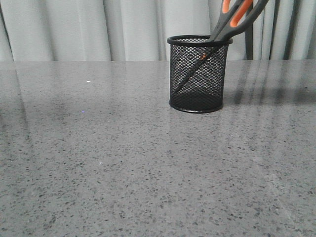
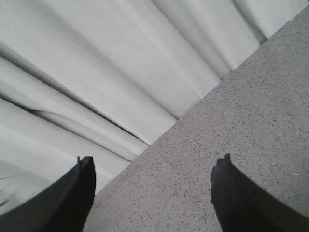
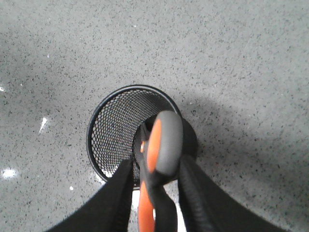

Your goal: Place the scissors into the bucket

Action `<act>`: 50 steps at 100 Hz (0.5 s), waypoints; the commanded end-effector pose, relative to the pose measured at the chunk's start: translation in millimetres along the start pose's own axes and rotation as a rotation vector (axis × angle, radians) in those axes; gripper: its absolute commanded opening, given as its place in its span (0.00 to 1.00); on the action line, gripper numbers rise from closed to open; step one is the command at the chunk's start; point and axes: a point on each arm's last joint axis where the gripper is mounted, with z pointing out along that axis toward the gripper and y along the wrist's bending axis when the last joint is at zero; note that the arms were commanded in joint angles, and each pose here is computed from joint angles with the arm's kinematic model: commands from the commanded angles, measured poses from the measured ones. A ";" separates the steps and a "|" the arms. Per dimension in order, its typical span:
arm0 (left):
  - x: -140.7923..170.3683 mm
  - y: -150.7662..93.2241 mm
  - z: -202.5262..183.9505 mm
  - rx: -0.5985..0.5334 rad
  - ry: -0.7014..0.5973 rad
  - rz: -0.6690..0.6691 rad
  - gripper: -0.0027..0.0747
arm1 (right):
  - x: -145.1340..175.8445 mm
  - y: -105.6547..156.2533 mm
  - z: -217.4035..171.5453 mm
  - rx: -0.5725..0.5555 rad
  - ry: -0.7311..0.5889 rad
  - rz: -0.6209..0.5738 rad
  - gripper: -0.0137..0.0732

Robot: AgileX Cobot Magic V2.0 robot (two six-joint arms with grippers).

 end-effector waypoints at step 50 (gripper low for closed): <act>-9.7 7.4 -11.3 -0.057 -0.095 -0.023 0.64 | -40.2 14.6 -86.0 0.153 -0.317 -0.069 0.42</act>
